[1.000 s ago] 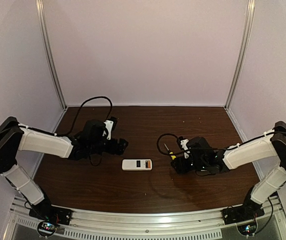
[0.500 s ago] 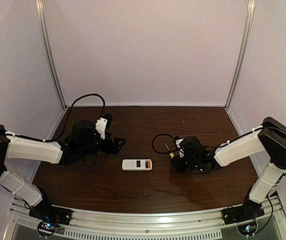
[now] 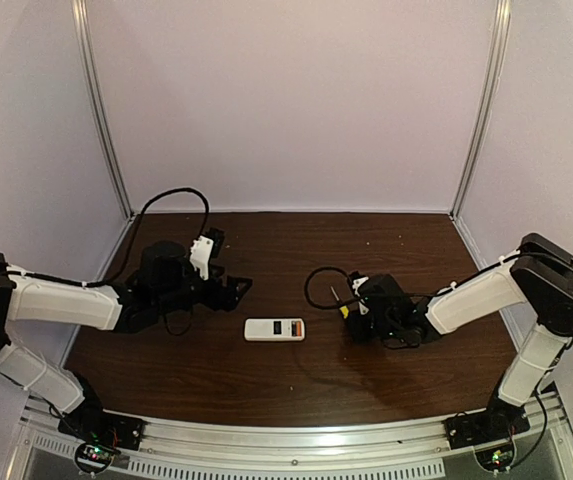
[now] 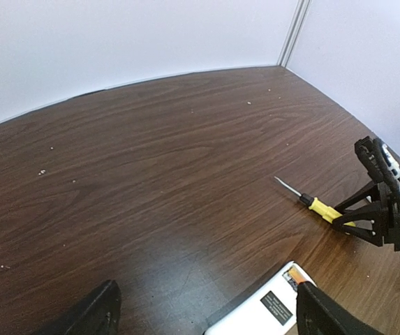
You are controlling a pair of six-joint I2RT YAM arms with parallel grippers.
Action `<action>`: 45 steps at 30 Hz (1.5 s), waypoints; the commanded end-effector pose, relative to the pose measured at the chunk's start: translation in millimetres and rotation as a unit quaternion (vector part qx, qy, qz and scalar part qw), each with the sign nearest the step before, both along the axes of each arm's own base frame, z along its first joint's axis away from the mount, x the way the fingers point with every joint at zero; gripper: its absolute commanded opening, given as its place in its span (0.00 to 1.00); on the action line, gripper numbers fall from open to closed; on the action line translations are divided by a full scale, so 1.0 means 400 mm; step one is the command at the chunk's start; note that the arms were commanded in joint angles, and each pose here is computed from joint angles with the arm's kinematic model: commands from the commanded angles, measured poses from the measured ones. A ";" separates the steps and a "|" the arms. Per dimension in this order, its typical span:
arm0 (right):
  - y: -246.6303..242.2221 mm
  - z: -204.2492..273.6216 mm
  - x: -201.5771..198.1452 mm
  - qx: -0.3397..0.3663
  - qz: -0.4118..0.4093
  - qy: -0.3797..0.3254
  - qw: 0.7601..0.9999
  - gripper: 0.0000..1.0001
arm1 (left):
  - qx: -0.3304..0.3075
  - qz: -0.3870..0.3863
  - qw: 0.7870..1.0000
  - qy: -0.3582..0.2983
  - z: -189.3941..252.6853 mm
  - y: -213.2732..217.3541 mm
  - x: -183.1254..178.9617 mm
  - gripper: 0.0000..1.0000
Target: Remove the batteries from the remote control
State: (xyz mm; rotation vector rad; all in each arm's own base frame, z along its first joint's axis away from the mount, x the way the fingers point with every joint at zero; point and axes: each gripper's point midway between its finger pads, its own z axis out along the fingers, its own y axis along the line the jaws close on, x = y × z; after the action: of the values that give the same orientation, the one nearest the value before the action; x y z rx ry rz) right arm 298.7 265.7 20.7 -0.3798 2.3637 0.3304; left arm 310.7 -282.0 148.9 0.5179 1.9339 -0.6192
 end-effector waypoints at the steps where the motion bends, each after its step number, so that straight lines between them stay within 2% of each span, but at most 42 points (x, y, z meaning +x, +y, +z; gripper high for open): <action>1: -0.031 -0.061 -0.028 -0.036 -0.002 0.025 0.999 0.25 | -0.021 -0.016 0.999 -0.027 0.043 -0.005 -0.005 0.88; 4: -0.032 -0.068 -0.034 -0.044 -0.002 0.027 0.999 0.22 | -0.021 -0.015 0.999 -0.030 0.044 -0.003 -0.006 0.88; 8: -0.028 -0.066 -0.042 -0.050 0.001 0.027 0.998 0.13 | -0.021 -0.018 0.999 -0.033 0.046 -0.004 -0.009 0.88; 14: 0.010 -0.008 -0.058 -0.013 0.036 0.023 0.999 0.00 | -0.026 -0.050 0.998 -0.036 0.043 -0.027 -0.022 0.86; 19: 0.052 0.100 -0.100 0.039 0.098 0.023 0.994 0.00 | -0.047 -0.115 0.991 -0.042 0.059 -0.067 -0.062 0.84; 23: 0.095 0.183 -0.170 0.111 0.168 0.039 0.979 0.00 | -0.070 -0.178 0.980 -0.054 0.082 -0.093 -0.111 0.83; 29: 0.134 0.301 -0.287 0.191 0.259 0.043 0.946 0.00 | -0.115 -0.273 0.953 -0.068 0.122 -0.123 -0.195 0.81; 35: 0.155 0.387 -0.402 0.233 0.339 0.033 0.911 0.00 | -0.160 -0.385 0.906 -0.077 0.162 -0.140 -0.299 0.81; 40: 0.173 0.387 -0.453 0.227 0.371 0.037 0.900 0.00 | -0.174 -0.453 0.872 -0.070 0.170 -0.144 -0.360 0.78; 45: 0.189 0.388 -0.457 0.215 0.377 0.037 0.900 0.00 | -0.170 -0.485 0.855 -0.061 0.162 -0.162 -0.390 0.72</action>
State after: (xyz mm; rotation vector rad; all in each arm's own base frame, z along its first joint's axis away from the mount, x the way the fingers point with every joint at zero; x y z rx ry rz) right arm 120.8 337.7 176.5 -1.0194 2.0305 1.2268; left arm 173.3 -342.3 208.8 1.1755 1.3799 -1.4137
